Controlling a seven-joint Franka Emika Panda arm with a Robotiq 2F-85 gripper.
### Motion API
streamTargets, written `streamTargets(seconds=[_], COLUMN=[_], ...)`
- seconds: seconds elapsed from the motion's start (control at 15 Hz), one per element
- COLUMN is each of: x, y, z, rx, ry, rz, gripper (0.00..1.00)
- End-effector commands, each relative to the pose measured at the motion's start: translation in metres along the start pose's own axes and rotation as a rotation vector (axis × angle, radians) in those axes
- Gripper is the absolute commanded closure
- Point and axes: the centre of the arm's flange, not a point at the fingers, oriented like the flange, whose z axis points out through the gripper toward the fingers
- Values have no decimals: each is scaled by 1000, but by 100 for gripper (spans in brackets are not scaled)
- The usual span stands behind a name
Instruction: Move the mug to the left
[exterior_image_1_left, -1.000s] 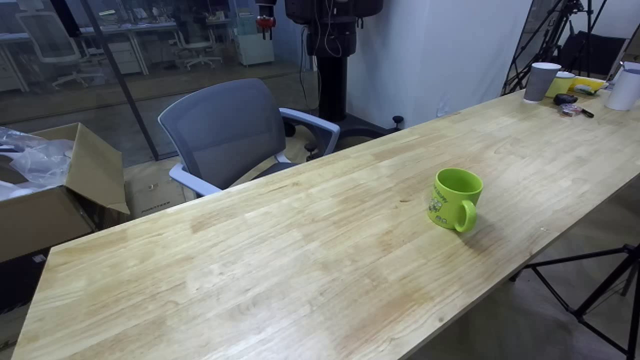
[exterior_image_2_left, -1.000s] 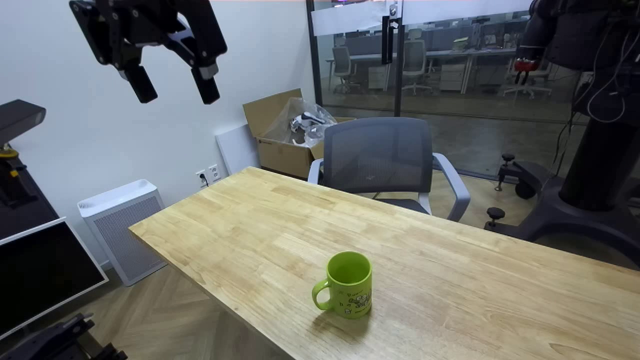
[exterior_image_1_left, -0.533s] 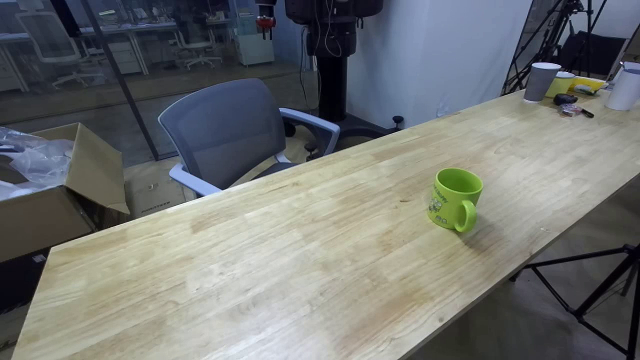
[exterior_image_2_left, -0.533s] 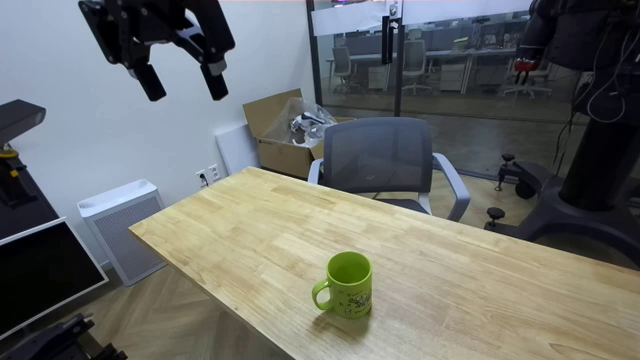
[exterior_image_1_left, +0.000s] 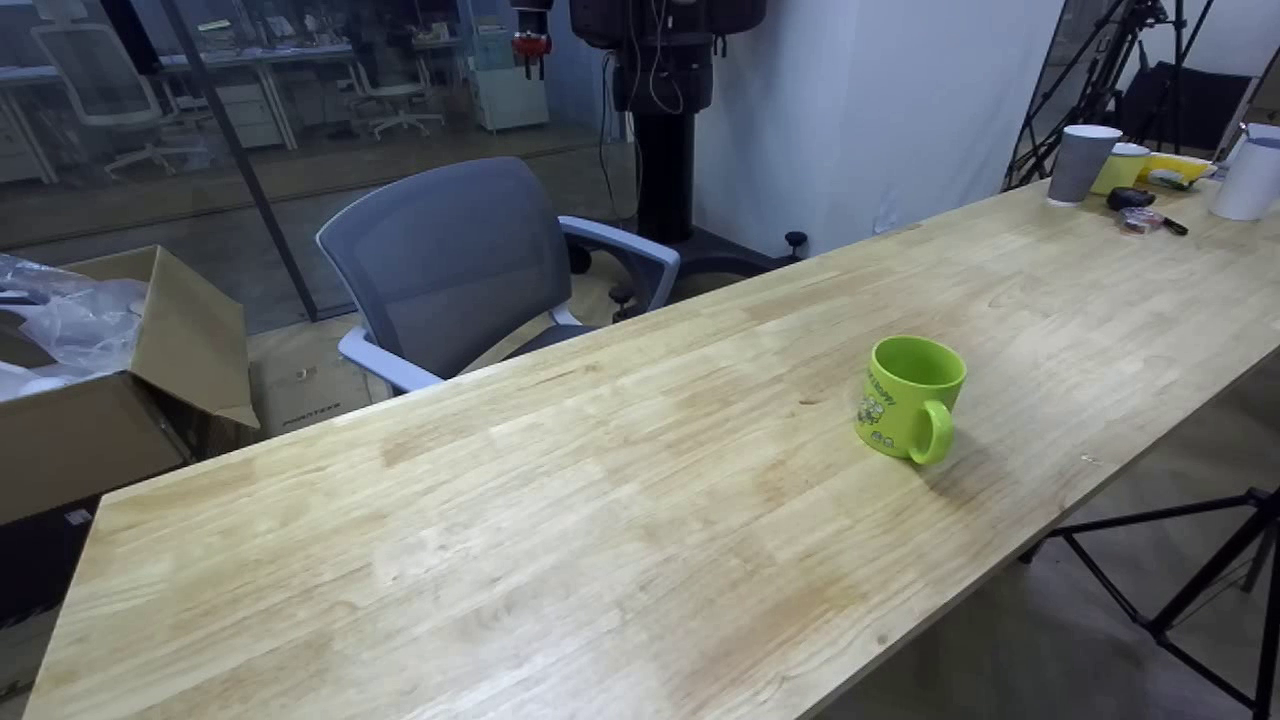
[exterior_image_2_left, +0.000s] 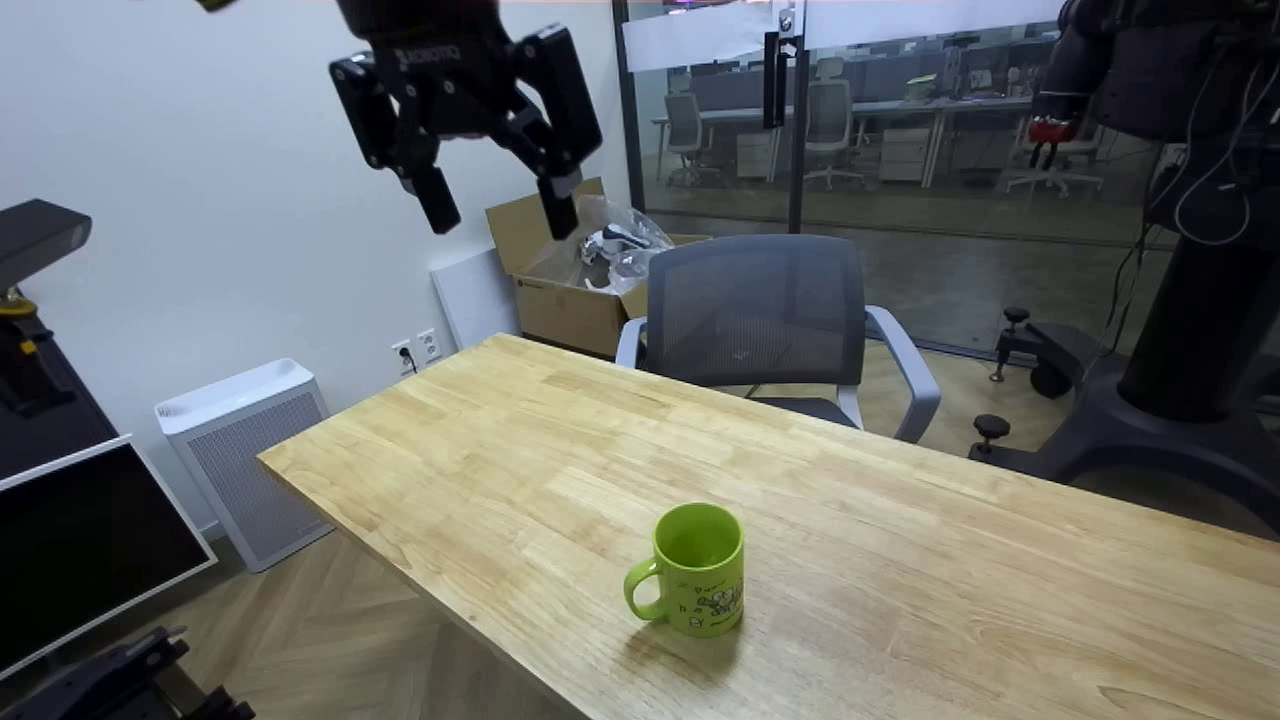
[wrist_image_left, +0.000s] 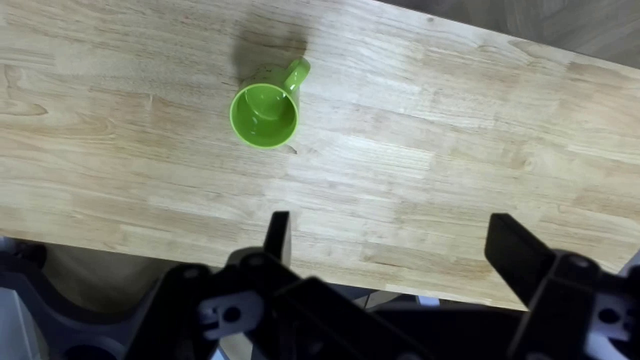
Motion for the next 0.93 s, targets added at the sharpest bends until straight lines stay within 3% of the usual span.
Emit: streamTargets(seconds=[0.0,0.4,0.73,0.8,0.87], x=[29,48,78,55,58], y=[32,65,56,58,56], z=[33,81,97,97,100], rx=[2,-13,10,-4,-3], ry=[-41,-100,-136,-124,-128], rz=[59,121,106,101,96], gripper=[0,0,0,0,0])
